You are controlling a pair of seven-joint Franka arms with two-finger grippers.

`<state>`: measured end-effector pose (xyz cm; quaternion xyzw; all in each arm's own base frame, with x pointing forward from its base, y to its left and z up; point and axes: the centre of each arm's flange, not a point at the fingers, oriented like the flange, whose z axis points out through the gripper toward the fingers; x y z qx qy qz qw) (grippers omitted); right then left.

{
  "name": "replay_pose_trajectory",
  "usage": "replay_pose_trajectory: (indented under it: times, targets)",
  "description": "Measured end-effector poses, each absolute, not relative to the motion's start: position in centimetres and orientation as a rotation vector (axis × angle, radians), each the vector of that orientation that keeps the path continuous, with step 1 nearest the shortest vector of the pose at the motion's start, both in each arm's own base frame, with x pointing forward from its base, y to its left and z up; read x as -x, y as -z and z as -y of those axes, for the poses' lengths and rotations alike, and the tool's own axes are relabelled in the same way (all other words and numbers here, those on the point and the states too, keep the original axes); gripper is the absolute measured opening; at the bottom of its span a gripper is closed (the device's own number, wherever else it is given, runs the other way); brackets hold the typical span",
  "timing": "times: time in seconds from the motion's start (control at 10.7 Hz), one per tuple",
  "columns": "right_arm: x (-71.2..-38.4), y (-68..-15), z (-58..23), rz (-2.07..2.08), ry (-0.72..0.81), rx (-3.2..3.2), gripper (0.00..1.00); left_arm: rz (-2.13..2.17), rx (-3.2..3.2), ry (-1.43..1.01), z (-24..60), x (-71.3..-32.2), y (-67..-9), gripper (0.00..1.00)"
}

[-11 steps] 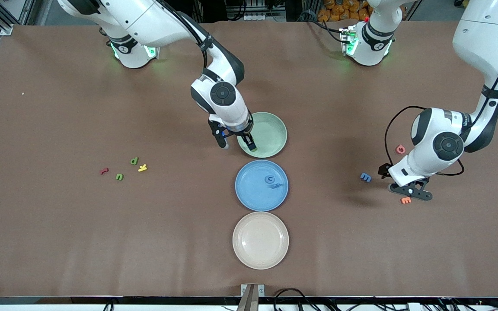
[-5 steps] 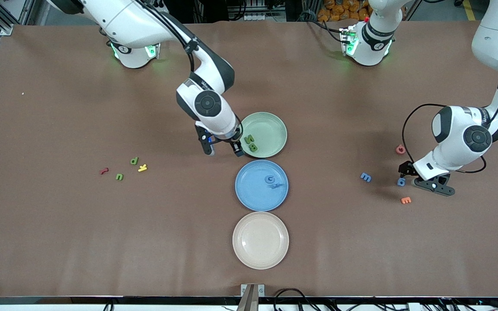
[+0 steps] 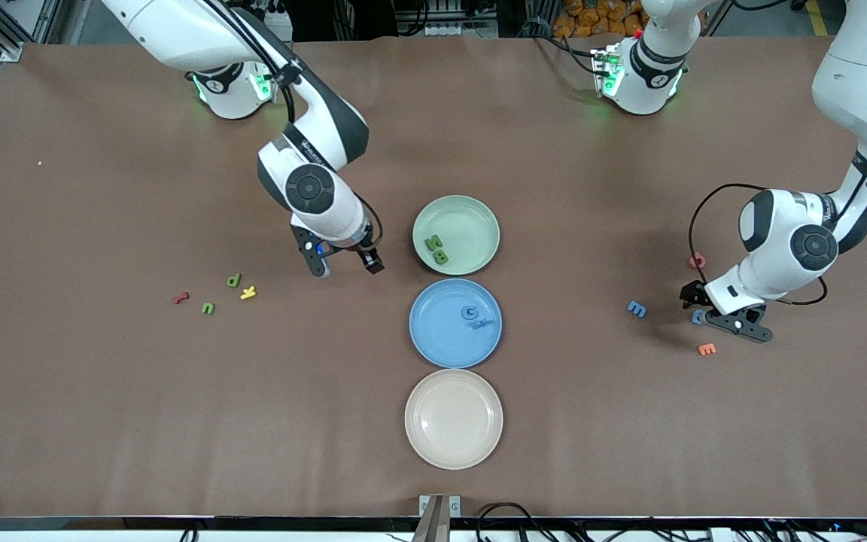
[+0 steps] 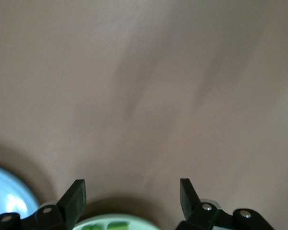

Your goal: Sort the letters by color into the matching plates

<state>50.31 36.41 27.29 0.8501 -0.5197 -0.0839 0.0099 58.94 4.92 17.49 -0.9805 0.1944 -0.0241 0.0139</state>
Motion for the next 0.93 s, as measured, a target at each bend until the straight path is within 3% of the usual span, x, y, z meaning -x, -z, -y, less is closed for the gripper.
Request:
replay_pose_trajectory:
  times: [0.28,0.37,0.75,0.84,0.93]
  targets:
    - [-49.8,-26.7,-31.9,1.462,0.273,-2.692,0.88,-0.609,3.056,0.074,-4.8,-58.9,-17.3,1.0]
    - [-49.9,-26.8,-29.9,1.402,0.285,-2.703,0.88,-0.608,3.056,0.075,-4.8,-58.9,-17.3,0.96]
    - [-51.3,-27.4,-22.5,1.169,0.364,-2.757,0.88,-0.607,3.053,0.091,-4.8,-59.3,-17.7,0.39]
    - [-51.5,-27.2,-21.2,1.12,0.372,-2.774,0.88,-0.605,3.05,0.095,-4.9,-59.4,-18.0,0.28]
    - [-51.8,-27.0,-19.8,1.065,0.378,-2.795,0.88,-0.602,3.049,0.096,-5.0,-59.4,-18.1,0.26]
